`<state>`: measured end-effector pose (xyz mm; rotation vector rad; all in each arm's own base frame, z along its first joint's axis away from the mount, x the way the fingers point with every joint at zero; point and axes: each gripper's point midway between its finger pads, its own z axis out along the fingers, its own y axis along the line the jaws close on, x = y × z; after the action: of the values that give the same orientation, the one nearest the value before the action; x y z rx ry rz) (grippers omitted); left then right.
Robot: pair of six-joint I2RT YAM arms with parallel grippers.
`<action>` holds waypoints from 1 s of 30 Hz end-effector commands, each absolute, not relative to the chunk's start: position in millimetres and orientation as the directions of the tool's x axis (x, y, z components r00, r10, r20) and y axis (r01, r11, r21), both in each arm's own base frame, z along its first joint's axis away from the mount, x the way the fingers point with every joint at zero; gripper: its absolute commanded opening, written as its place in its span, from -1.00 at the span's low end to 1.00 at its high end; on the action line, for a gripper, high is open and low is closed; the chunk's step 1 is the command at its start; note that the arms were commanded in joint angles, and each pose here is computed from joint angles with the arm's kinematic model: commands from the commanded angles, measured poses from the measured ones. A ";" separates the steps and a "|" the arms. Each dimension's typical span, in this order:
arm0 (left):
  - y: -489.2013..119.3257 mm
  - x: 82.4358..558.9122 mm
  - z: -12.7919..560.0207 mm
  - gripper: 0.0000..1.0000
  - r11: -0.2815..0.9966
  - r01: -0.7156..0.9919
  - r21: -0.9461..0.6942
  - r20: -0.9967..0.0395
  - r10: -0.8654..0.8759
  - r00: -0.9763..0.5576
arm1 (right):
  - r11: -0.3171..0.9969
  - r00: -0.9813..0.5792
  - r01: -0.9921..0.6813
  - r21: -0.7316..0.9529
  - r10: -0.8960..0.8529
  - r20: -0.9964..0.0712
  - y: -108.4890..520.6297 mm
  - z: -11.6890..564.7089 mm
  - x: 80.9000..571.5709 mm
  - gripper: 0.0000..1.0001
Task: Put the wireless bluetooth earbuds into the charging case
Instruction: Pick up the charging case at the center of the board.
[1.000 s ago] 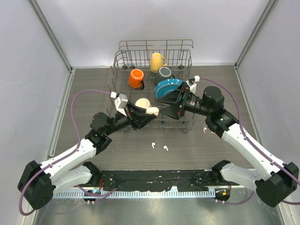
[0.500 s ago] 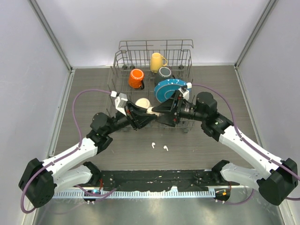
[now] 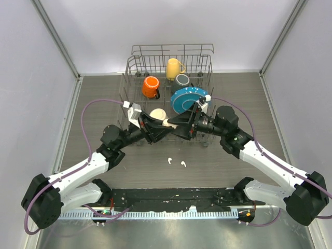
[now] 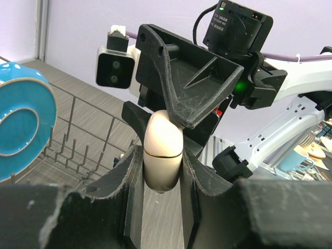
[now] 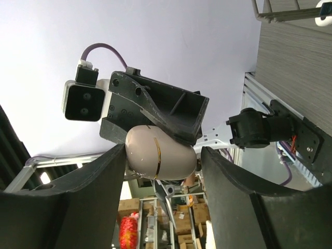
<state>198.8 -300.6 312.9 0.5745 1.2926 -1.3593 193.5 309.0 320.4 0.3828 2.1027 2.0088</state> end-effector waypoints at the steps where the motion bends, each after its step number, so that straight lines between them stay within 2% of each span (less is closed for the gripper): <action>1: -297.3 197.1 329.4 -1.00 0.208 0.932 -0.298 -0.889 -0.415 -0.191 | -0.055 -0.937 0.033 0.998 0.346 0.050 309.4 340.0 196.4 0.29; 7: -296.6 197.3 328.8 -1.00 0.212 0.931 -0.298 -0.889 -0.417 -0.189 | -0.137 -0.933 0.043 0.990 0.348 0.089 307.8 348.8 198.6 0.23; 10: -296.1 198.8 327.5 -1.00 0.219 0.928 -0.303 -0.887 -0.420 -0.190 | -0.145 -0.937 0.043 0.989 0.337 0.090 309.5 350.9 198.1 -0.04; 11: -296.0 199.0 327.9 -1.00 0.220 0.927 -0.302 -0.887 -0.422 -0.189 | -0.144 -0.937 0.045 0.989 0.336 0.092 309.5 350.7 198.1 -0.22; 16: -296.0 201.6 326.8 -0.97 0.229 0.922 -0.313 -0.885 -0.424 -0.195 | -0.139 -0.938 0.035 0.990 0.337 0.080 307.6 352.7 195.2 -0.56; 18: -296.2 202.2 326.2 -0.69 0.229 0.918 -0.323 -0.882 -0.425 -0.204 | -0.123 -0.939 0.020 0.992 0.338 0.061 307.9 351.7 194.2 -0.65; 24: -296.1 203.2 328.7 -0.32 0.227 0.917 -0.329 -0.875 -0.438 -0.205 | -0.093 -0.938 0.034 0.995 0.340 0.064 308.4 343.5 194.4 -0.73; 30: -297.3 204.6 330.1 -0.16 0.221 0.914 -0.340 -0.869 -0.446 -0.215 | -0.086 -0.940 0.042 0.995 0.335 0.069 309.8 339.4 195.0 -0.74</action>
<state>203.0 -299.1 315.9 0.5454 1.2717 -1.3553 200.1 310.5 322.6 0.4891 2.0287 2.1105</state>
